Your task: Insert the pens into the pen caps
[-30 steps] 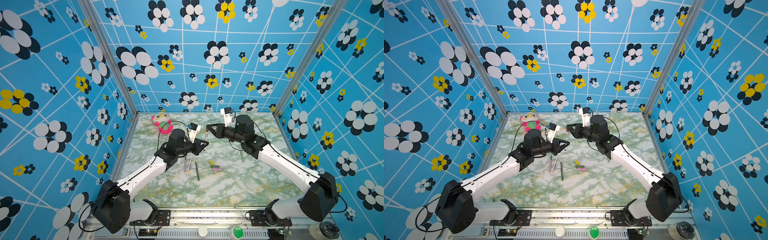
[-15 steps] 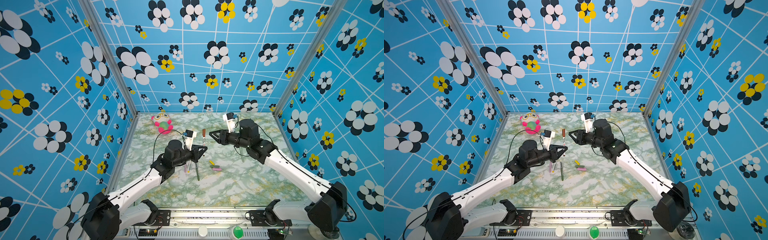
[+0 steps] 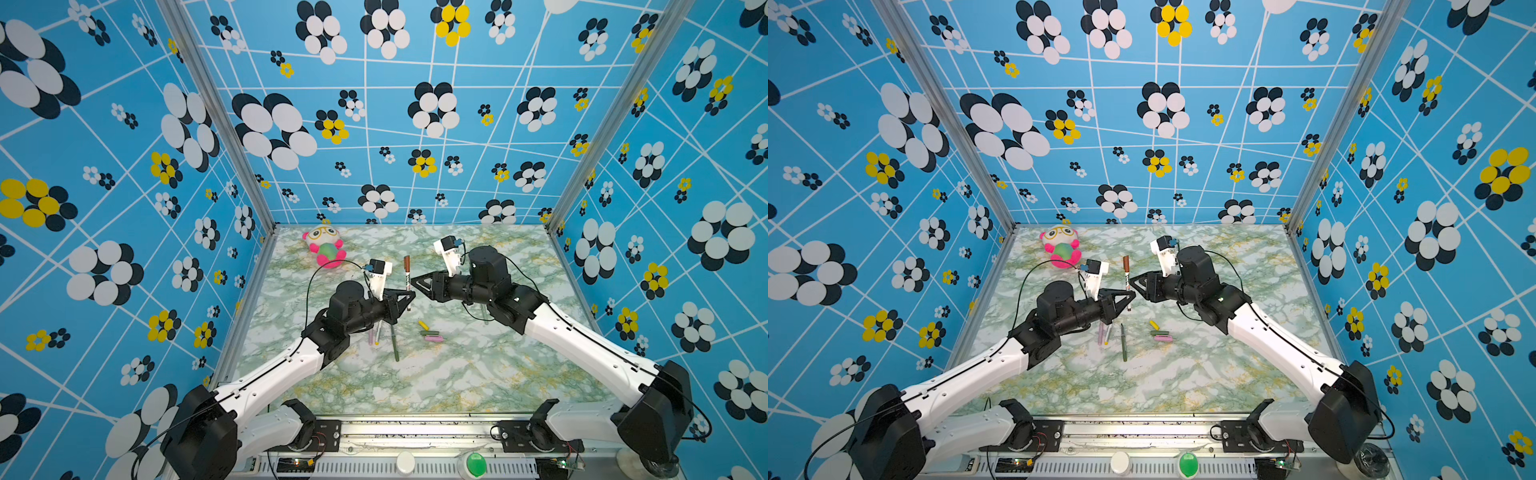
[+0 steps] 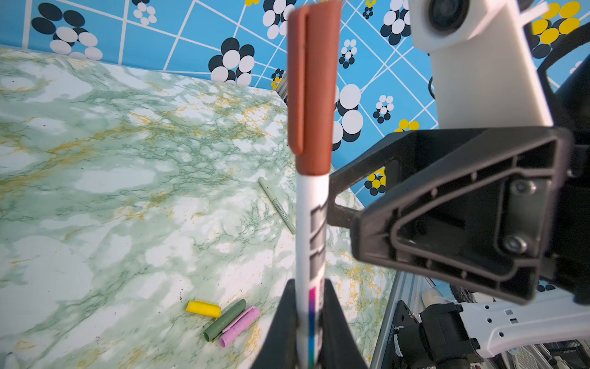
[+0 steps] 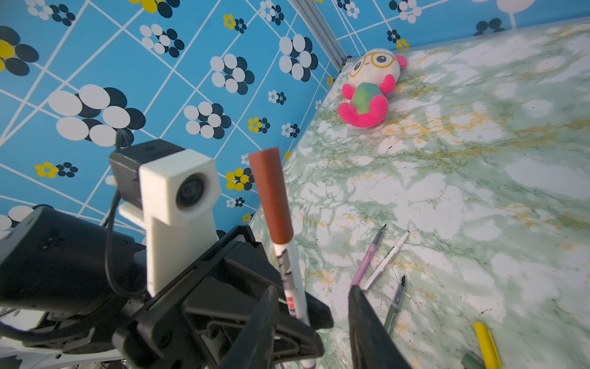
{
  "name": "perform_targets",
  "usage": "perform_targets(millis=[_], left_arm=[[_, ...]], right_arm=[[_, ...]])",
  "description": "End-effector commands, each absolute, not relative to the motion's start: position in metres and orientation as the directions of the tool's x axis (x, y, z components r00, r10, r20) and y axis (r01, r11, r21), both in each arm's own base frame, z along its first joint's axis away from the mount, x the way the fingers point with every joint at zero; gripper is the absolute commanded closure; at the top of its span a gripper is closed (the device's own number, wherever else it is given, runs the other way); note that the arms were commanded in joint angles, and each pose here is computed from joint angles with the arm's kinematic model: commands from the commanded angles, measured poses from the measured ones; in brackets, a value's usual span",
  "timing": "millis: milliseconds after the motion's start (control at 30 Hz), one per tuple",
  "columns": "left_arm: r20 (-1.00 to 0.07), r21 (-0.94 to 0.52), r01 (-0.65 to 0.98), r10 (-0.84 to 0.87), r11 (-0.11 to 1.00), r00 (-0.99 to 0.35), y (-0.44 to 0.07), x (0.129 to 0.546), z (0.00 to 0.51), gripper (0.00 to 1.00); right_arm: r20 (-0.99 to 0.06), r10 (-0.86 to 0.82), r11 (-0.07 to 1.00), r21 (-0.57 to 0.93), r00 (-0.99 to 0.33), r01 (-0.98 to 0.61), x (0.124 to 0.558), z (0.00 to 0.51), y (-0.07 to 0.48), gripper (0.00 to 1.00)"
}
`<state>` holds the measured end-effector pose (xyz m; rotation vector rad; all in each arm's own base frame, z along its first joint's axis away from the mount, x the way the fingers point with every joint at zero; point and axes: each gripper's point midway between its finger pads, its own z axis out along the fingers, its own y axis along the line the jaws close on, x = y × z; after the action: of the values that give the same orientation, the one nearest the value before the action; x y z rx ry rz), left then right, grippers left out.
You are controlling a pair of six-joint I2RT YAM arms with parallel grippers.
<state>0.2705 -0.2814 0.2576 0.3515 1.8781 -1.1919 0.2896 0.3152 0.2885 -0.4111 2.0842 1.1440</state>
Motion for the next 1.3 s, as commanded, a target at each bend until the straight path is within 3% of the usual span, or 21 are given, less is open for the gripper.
perform_targets(millis=[0, 333, 900, 1000, 1100, 1267], left_arm=[[-0.796, -0.584, 0.642, -0.197, 0.497, -0.572, -0.285, 0.270, 0.265, 1.00], [-0.792, -0.588, 0.643, -0.192, 0.490, -0.579, -0.288, 0.271, 0.266, 1.00], [-0.790, -0.591, 0.645, -0.187, 0.484, -0.583, -0.295, 0.271, 0.266, 1.00], [-0.790, -0.591, 0.644, -0.185, 0.487, -0.585, -0.295, 0.271, 0.263, 0.80], [-0.795, -0.581, 0.645, -0.176, 0.495, -0.581, -0.291, 0.267, 0.261, 0.52], [-0.822, -0.531, 0.656, -0.137, 0.537, -0.553, -0.276, 0.256, 0.253, 0.31]], right_arm=[[-0.730, 0.048, 0.526, 0.598, -0.681, -0.604, 0.287, 0.290, 0.324, 0.65], [-0.729, 0.048, 0.508, 0.607, -0.683, -0.611, 0.293, 0.288, 0.336, 0.72], [-0.730, 0.074, 0.545, 0.601, -0.680, -0.585, 0.300, 0.280, 0.333, 0.93], [-0.735, 0.091, 0.594, 0.581, -0.672, -0.556, 0.307, 0.278, 0.325, 0.95], [-0.742, 0.088, 0.653, 0.546, -0.665, -0.524, 0.313, 0.276, 0.316, 0.96], [-0.738, 0.077, 0.731, 0.499, -0.670, -0.466, 0.323, 0.267, 0.296, 0.96]])
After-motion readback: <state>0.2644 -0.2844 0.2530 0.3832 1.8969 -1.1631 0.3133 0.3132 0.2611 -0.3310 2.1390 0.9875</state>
